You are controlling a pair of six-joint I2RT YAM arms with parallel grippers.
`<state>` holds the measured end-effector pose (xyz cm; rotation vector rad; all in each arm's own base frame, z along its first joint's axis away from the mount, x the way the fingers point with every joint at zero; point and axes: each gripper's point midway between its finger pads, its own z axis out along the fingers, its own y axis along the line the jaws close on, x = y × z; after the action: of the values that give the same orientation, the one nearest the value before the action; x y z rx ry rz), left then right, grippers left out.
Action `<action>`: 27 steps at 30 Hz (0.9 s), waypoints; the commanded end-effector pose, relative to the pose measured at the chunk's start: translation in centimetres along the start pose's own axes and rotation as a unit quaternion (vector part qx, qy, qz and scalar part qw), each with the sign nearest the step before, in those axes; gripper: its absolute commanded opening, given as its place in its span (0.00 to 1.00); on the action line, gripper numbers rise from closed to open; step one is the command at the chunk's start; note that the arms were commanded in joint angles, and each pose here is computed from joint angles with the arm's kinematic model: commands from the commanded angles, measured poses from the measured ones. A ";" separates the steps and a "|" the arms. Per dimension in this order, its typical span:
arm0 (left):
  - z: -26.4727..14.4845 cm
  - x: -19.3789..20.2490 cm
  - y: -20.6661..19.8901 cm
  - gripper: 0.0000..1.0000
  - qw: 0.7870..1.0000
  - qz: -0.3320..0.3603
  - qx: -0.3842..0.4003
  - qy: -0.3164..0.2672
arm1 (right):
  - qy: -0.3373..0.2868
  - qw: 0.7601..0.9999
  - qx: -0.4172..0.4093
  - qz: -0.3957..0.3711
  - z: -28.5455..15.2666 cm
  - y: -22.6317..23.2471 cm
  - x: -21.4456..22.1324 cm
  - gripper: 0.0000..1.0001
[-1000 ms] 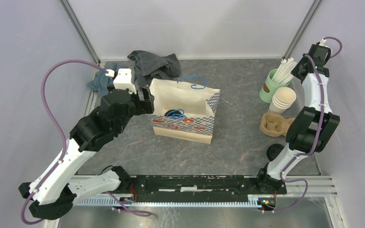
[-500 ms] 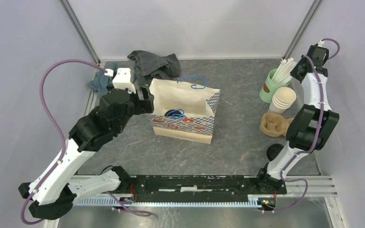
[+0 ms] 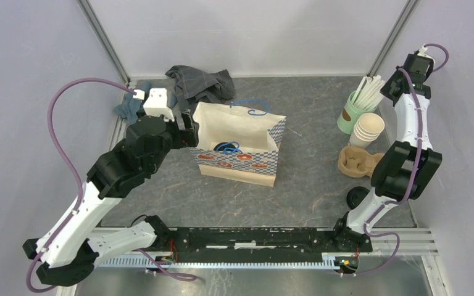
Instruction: Pack the takeout coffee
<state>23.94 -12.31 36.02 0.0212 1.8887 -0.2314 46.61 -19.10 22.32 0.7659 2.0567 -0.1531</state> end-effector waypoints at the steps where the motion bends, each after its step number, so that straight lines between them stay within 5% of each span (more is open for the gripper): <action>1: -1.1 -2.2 0.2 0.93 0.999 0.004 0.010 -0.036 | -0.066 0.998 -0.010 0.002 -3.5 0.6 -4.9 0.25; 5: -1.3 -2.3 0.3 0.93 0.999 0.003 0.012 -0.039 | -0.081 0.996 -0.028 -0.012 -4.1 1.2 -5.7 0.26; 9: -1.4 -2.4 0.2 0.93 0.999 0.004 0.014 -0.040 | -0.082 0.996 -0.036 -0.018 -3.9 1.5 -5.7 0.08; 11: -1.4 -2.4 0.3 0.93 0.999 0.005 0.014 -0.039 | -0.078 0.996 -0.037 -0.019 -3.7 1.5 -5.4 0.08; 19: -1.1 -2.2 0.3 0.93 0.999 0.008 0.011 -0.037 | -0.062 0.998 -0.005 -0.020 -2.4 0.1 -3.6 0.34; 27: -0.8 -2.2 0.2 0.94 0.999 0.014 0.006 -0.034 | -0.049 0.999 -0.007 -0.022 -0.9 0.3 -3.1 0.30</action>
<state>23.52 -11.84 36.59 0.0216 1.8686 -0.2394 46.59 -19.27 24.96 0.6903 2.0083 -0.1811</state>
